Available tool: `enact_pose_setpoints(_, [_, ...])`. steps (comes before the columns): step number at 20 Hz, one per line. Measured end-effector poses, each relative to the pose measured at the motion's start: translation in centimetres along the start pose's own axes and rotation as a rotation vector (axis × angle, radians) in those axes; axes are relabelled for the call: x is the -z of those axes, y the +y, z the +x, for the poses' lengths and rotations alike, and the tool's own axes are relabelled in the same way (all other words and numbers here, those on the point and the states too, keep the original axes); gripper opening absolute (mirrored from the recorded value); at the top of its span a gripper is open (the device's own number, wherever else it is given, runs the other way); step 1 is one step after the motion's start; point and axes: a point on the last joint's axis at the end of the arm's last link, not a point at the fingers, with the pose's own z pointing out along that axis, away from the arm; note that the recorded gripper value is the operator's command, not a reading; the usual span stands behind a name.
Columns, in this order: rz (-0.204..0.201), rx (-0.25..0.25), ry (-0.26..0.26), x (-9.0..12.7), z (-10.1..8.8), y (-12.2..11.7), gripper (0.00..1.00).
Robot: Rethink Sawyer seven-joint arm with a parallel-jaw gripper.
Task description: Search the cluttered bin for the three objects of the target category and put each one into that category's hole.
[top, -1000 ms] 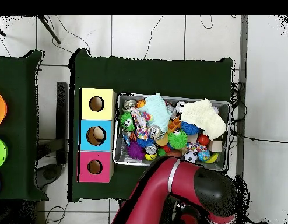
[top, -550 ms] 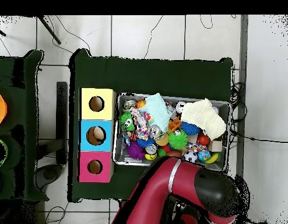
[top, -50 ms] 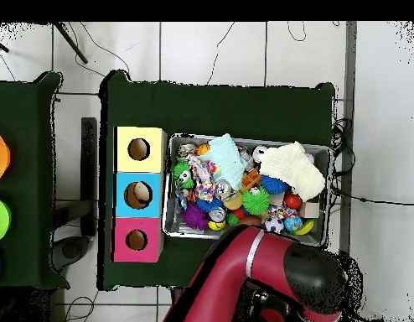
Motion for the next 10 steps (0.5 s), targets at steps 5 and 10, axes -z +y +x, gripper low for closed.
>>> enact_pose_setpoints(5, [-0.005, -0.007, -0.031, 0.5, -0.2, -0.1, 1.00])
enact_pose_setpoints(10, [0.002, -0.011, -0.039, 1.3, -0.5, -0.5, 1.00])
